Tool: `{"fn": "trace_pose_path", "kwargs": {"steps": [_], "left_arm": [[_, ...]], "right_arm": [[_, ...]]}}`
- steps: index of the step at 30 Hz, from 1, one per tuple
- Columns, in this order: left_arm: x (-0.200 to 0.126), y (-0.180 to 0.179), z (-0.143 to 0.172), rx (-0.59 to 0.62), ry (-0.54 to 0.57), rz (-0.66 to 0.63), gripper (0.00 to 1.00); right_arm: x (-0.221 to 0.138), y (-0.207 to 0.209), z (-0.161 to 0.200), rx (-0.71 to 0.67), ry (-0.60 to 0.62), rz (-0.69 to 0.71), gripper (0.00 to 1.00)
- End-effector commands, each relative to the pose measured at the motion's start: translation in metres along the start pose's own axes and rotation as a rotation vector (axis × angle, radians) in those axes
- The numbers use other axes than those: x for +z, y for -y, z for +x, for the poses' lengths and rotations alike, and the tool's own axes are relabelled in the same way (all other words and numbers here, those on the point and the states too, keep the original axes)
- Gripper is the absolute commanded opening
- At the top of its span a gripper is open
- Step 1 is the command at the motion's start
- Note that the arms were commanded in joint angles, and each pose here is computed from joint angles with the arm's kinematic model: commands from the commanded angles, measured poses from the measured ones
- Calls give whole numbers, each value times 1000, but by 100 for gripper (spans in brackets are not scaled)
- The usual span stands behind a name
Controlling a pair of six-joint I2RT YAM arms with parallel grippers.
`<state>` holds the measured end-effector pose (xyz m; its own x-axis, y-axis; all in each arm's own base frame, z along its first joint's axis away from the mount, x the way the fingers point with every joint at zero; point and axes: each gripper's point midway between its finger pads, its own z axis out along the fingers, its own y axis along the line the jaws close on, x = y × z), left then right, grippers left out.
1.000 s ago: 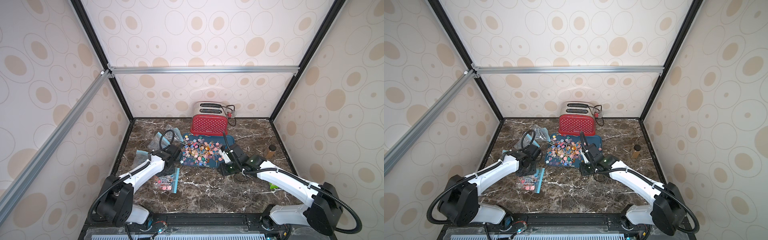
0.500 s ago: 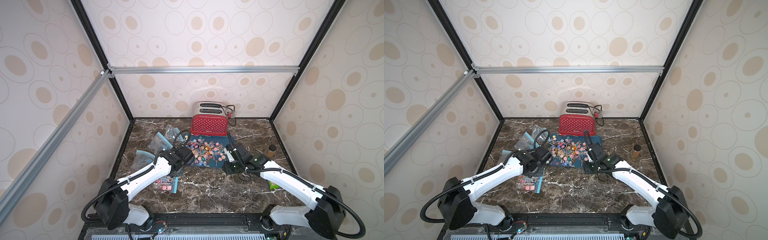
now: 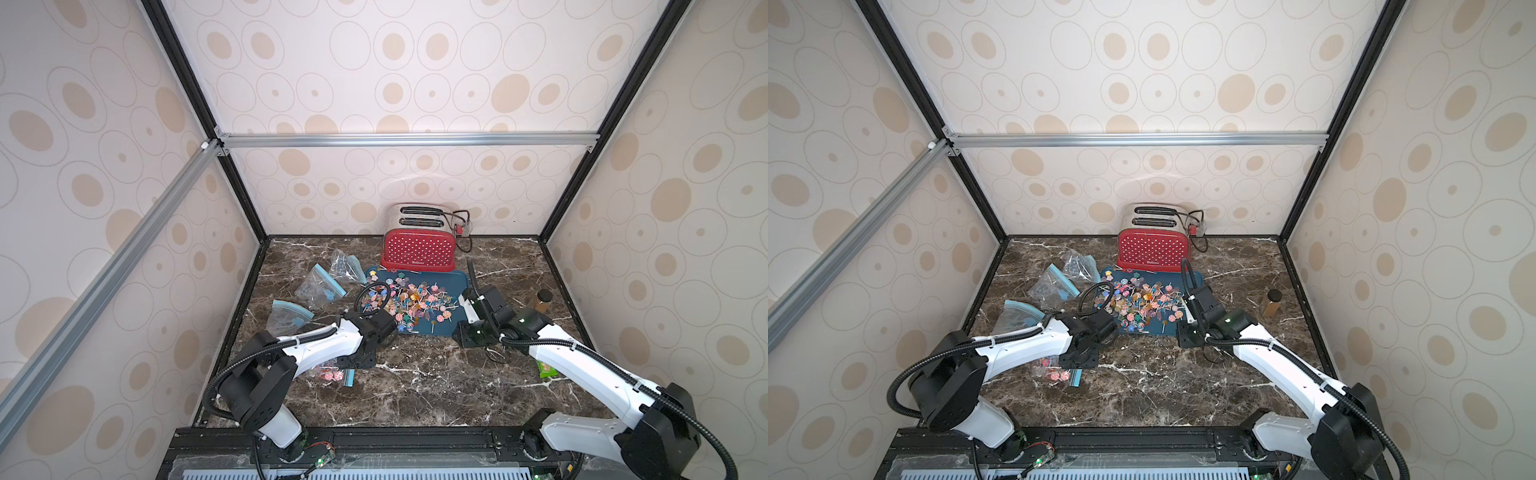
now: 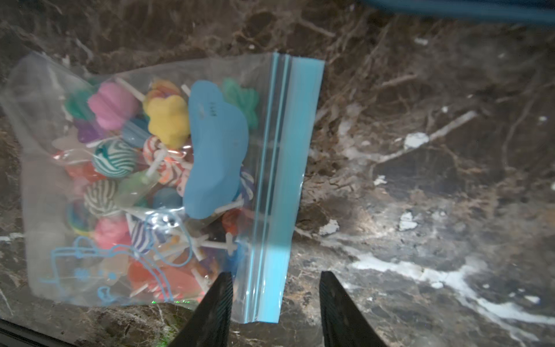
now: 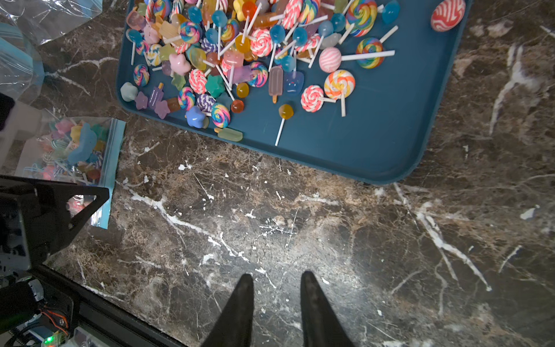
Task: Pour candies out of the ziploc bag
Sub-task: Adjust the ziploc bag at the center of the board.
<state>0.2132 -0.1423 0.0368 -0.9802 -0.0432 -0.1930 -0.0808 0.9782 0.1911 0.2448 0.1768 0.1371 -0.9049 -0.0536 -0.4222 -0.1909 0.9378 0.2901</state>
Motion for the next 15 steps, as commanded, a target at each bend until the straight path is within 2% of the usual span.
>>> {"fn": "trace_pose_path", "kwargs": {"steps": [1,8,15], "left_arm": [[4,7,-1,-30,-1,5,48],[11,-1,-1,-39,13,-45,49],[29,-9,7,-20,-20,-116,49]], "right_arm": [[2,4,6,-1,-20,5,30],[7,3,8,-1,-32,1,30],[7,2,9,-2,-34,-5,30]]}}
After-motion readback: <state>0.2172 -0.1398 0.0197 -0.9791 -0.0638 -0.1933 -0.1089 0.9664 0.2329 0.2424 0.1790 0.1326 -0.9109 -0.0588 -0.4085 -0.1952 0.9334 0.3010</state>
